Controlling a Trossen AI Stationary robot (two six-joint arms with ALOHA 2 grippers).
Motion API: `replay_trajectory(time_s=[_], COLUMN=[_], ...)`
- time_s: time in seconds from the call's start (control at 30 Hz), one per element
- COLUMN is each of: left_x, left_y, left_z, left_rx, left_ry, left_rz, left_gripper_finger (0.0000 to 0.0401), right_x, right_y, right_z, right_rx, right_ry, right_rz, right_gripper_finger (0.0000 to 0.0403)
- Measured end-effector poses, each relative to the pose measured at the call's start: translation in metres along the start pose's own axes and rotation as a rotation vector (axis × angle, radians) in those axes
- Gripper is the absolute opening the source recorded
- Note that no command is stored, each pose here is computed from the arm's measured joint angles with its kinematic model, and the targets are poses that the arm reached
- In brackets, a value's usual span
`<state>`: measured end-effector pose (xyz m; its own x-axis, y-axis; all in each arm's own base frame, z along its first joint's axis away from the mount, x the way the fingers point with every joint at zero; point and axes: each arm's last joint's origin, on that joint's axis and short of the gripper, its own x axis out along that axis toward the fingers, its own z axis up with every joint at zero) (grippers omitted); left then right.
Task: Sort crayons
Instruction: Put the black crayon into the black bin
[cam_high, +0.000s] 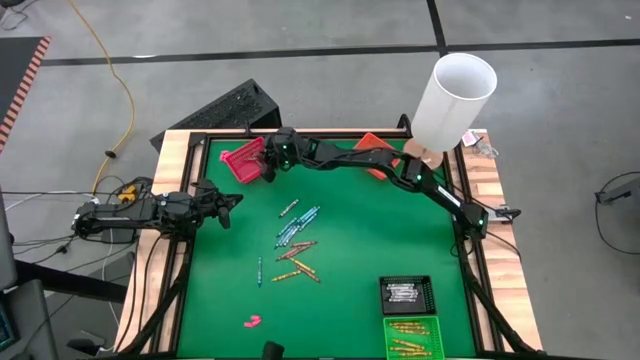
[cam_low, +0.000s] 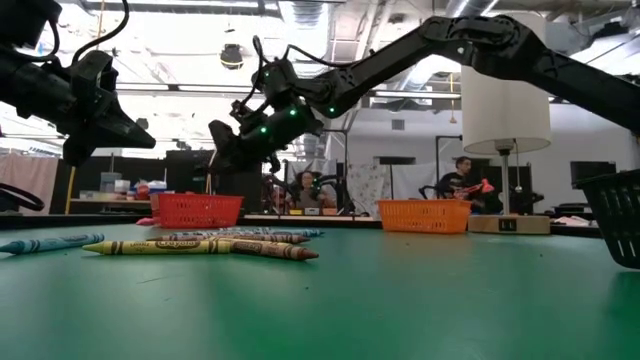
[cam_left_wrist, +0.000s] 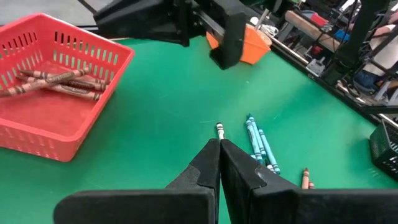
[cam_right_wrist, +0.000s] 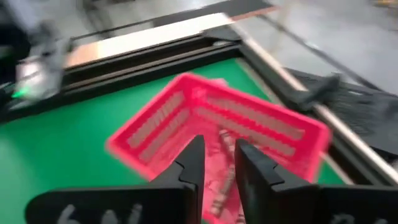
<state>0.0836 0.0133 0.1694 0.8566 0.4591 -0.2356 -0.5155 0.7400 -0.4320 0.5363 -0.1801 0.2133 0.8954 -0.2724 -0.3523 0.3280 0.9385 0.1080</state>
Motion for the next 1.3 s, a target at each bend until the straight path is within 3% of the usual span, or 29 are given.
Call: replay_trajectory(time_s=[0.27,0.43,0.63,0.9,1.3], left_x=[0.0,0.0,0.0,0.0,0.0], left_y=[0.0,0.0,0.0,0.0,0.0], left_z=[0.0,0.0,0.0,0.0,0.0], left_rx=[0.0,0.003,0.003,0.002,-0.001], left_ry=[0.005,0.004,0.0,-0.002,-0.001], left_rz=[-0.007,-0.006,0.0,0.001,0.001], left_gripper_finger=[0.0,0.0,0.0,0.0,0.0], right_x=[-0.049,-0.07,-0.072,-0.053,-0.038], right_y=[0.023,0.039,0.063,0.086,0.074], right_z=[0.038,0.027,0.008,-0.024,-0.056], right_rx=[-0.243,-0.432,-0.525,-0.581,-0.625], right_ry=[0.115,0.318,0.428,0.471,0.599], right_rz=[0.282,0.404,0.487,0.528,0.49], right_gripper_finger=[0.0087,0.0087,0.0087,0.0087,0.0087])
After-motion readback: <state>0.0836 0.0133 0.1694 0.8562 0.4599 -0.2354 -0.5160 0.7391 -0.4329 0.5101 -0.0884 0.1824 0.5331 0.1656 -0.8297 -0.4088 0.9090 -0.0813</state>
